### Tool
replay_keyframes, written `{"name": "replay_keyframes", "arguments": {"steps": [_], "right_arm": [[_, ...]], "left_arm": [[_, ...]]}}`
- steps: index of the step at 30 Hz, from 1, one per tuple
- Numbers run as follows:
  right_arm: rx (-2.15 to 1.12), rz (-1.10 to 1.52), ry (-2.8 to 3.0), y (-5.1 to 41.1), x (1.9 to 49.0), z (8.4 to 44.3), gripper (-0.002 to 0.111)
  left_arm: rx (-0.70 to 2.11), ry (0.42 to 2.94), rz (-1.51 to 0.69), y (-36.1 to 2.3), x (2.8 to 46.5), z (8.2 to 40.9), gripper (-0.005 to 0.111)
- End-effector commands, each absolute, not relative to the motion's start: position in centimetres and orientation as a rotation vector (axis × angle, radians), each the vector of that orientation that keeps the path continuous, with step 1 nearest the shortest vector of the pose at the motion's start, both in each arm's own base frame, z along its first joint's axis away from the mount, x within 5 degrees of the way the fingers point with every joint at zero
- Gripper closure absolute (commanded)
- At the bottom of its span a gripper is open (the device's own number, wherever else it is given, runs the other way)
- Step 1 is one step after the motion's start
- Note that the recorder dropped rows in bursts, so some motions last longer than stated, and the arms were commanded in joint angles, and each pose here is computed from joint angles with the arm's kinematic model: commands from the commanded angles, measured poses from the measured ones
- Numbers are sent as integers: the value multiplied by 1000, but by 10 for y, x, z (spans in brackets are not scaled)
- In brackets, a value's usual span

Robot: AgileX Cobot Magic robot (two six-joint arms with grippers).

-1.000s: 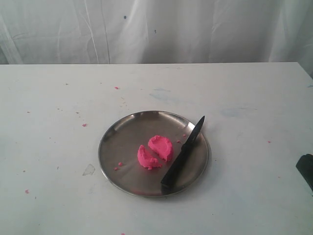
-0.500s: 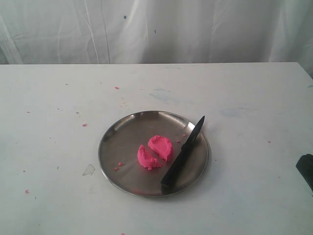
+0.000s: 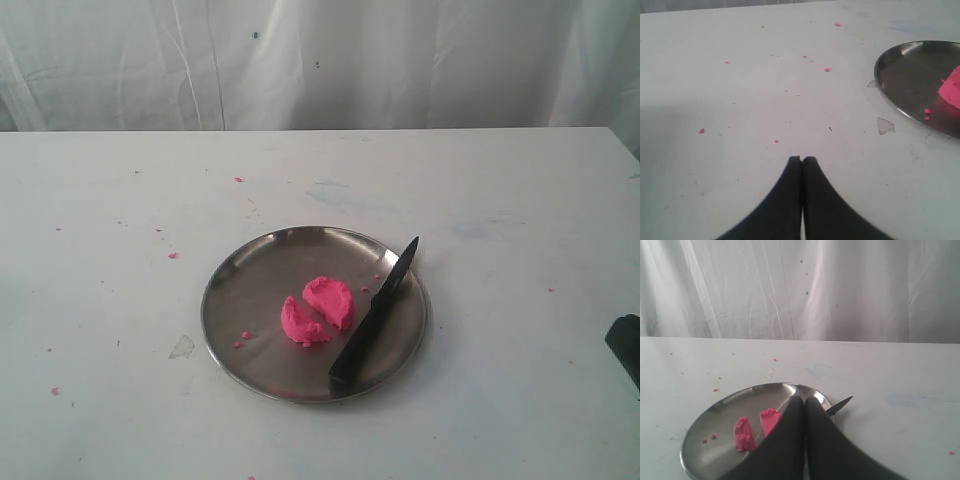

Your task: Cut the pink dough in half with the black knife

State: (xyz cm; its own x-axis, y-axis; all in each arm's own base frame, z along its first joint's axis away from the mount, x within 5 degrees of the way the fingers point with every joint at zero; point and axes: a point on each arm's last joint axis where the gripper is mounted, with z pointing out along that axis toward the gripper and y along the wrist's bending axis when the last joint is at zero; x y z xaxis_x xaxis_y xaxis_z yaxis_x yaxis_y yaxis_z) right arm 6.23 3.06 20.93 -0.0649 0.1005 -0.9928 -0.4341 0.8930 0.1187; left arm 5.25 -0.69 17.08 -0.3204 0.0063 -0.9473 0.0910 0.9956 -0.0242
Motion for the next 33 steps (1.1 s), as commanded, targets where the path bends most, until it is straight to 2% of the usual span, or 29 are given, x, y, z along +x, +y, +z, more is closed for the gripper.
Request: {"name": "replay_keyframes", "arguments": {"steps": [1,19,23,33], "right_arm": [[-265,439,1579,30,62,208,108],[-265,439,1579,30,62,208,108],[-161,554,1532,30,62,215,108],[-158,560,1514,30,62,216,108]], "left_arm": [[60,1900,-93,-7,52,169,107],[62,1900,-94,-7,52,169,107],[78,1899,-106,-8,52,169,107],[87,1899,-112,-9,52,169,107]]}}
